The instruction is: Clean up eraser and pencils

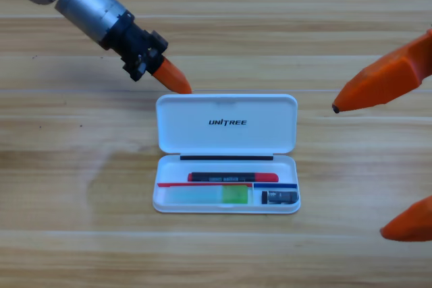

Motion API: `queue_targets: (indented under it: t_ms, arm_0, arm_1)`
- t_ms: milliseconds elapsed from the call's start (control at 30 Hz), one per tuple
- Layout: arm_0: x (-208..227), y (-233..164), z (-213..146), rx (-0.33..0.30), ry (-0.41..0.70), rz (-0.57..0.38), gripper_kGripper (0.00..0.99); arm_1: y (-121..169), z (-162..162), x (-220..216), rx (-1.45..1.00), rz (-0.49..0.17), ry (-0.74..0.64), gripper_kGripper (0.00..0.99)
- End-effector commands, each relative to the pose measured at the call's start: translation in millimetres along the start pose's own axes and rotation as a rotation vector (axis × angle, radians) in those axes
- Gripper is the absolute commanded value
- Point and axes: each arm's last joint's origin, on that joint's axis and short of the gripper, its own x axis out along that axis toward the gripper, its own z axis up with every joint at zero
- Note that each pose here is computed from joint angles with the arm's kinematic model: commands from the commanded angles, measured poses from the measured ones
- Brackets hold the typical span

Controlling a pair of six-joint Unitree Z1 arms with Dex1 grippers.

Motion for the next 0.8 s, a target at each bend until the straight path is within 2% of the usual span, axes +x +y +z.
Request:
queue_targets:
  t_ms: [33, 267, 800]
  arm_0:
    - [44, -5, -2, -0.024, 0.03, -0.119, 0.0]
    - [49, -22, 8, -0.01, 0.049, -0.158, 0.0]
    - [58, -50, 4, 0.001, 0.101, -0.206, 0.0]
  arm_1:
    - [-8, -11, 10, 0.043, 0.012, 0.024, 0.983]
    - [-8, -12, 10, 0.043, 0.013, 0.025, 0.983]
    - [-8, -13, 11, 0.046, 0.013, 0.025, 0.983]
